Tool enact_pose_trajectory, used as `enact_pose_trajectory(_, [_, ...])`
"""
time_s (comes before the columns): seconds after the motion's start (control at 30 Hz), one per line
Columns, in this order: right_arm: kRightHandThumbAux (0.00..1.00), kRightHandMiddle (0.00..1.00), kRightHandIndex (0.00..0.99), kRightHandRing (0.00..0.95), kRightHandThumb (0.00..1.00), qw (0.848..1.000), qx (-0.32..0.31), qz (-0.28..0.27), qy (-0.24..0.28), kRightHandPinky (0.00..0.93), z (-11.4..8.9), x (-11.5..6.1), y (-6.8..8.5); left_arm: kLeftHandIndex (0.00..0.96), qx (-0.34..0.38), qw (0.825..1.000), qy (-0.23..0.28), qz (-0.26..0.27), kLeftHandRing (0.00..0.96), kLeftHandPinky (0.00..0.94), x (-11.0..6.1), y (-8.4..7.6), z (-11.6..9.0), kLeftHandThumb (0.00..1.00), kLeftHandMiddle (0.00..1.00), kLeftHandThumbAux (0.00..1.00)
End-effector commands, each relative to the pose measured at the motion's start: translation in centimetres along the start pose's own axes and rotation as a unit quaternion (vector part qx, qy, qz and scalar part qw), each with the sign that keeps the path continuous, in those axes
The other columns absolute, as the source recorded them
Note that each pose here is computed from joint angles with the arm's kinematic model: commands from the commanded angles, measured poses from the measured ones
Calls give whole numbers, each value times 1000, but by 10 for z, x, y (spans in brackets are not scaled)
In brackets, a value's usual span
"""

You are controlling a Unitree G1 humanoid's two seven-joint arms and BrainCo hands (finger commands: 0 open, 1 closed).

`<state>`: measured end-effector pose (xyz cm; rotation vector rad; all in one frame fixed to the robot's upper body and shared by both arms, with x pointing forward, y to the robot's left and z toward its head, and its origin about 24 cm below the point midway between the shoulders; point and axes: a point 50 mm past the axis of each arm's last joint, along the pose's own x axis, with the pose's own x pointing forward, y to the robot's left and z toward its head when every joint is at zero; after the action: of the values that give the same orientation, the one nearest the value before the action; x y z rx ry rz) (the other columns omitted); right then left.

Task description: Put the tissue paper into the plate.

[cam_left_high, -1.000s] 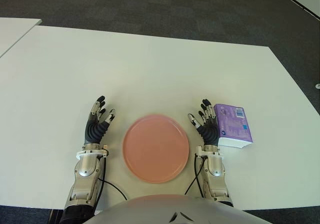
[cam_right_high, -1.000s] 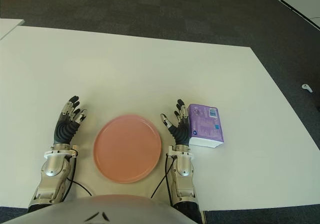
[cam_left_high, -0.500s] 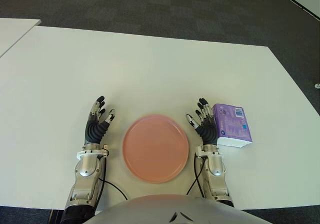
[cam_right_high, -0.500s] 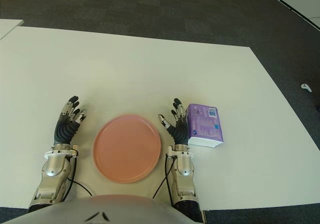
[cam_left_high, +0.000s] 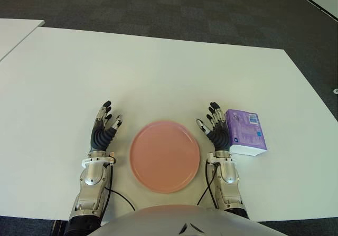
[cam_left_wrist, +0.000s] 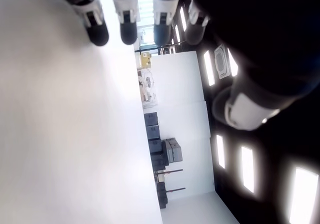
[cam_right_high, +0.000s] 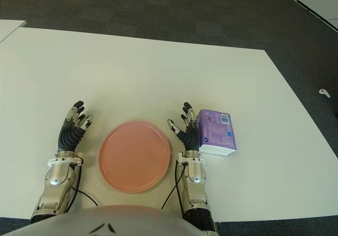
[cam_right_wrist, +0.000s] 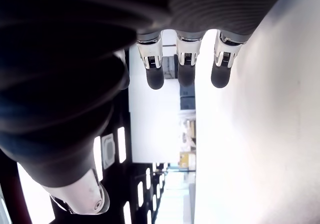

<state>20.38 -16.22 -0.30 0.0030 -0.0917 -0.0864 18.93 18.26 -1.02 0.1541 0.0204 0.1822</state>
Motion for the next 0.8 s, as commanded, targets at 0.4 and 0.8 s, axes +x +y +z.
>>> enact_pose_trajectory(0.4, [820, 23, 9, 20, 33, 999, -25, -1, -38, 59, 59, 21, -1, 0, 0, 1000, 27, -14, 0, 0, 5, -13, -10, 0, 0, 592])
enact_pose_trajectory(0.8, [821, 1, 0, 1, 6, 983, -77, 10, -165, 22, 98, 46, -34, 0, -9, 999, 26, -22, 0, 0, 8, -19, -10, 0, 0, 594])
